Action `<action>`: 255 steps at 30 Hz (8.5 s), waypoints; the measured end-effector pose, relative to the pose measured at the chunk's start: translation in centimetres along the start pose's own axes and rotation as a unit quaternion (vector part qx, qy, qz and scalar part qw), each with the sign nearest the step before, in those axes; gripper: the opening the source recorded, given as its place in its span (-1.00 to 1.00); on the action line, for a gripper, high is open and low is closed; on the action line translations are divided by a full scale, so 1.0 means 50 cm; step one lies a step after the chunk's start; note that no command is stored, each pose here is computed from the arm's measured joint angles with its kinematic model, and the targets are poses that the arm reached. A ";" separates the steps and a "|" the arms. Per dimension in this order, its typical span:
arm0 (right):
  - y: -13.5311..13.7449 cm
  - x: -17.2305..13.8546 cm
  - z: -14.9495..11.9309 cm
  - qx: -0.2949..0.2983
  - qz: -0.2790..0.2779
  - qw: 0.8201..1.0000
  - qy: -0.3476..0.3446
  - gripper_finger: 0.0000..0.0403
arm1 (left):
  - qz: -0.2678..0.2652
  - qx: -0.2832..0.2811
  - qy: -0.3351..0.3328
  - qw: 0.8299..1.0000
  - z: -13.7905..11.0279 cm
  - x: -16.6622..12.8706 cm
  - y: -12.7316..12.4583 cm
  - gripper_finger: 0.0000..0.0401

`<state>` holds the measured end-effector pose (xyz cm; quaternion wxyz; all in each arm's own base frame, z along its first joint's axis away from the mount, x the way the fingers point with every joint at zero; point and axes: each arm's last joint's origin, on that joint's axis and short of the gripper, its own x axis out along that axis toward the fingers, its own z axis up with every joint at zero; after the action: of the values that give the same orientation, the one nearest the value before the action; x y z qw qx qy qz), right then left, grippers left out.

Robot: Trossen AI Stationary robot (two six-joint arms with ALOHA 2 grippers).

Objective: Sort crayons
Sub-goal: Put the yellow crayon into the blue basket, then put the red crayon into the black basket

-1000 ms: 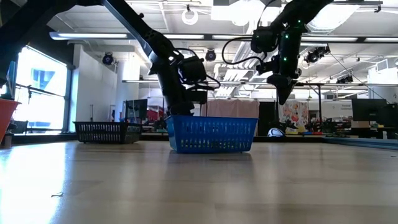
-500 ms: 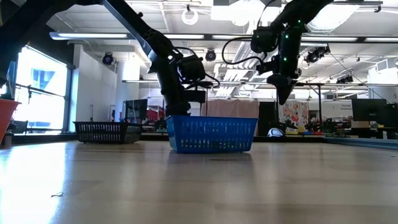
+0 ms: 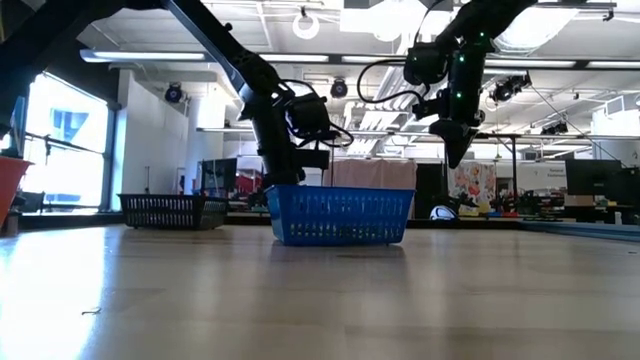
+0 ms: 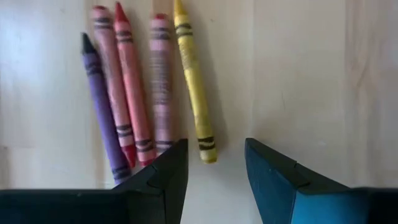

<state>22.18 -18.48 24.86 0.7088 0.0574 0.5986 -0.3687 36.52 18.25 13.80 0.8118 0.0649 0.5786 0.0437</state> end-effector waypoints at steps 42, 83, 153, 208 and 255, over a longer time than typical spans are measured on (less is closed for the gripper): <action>0.000 0.000 0.001 0.001 0.002 1.000 -0.002 -0.92 | -0.048 -0.127 0.049 0.990 -0.018 0.025 -0.017 -0.59; 0.002 0.000 0.003 0.002 0.020 1.000 -0.008 -0.92 | -0.013 -0.130 -0.015 0.991 0.066 0.025 -0.041 -0.35; 0.002 0.000 0.008 0.007 0.019 1.000 -0.022 -0.92 | -0.046 -0.223 0.057 0.972 0.212 -0.253 -0.327 -1.00; 0.001 0.000 0.011 0.010 0.017 0.999 -0.027 -0.92 | -0.055 -0.100 0.010 0.993 0.114 -0.156 0.018 -0.51; 0.001 0.000 0.011 0.010 0.018 0.999 -0.029 -0.92 | -0.029 0.069 -0.044 0.996 0.011 0.011 0.110 -0.50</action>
<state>22.68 -18.72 24.99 0.7318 0.0645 0.5732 -0.3628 37.23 23.73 14.33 0.8313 0.1058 0.5453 -0.0225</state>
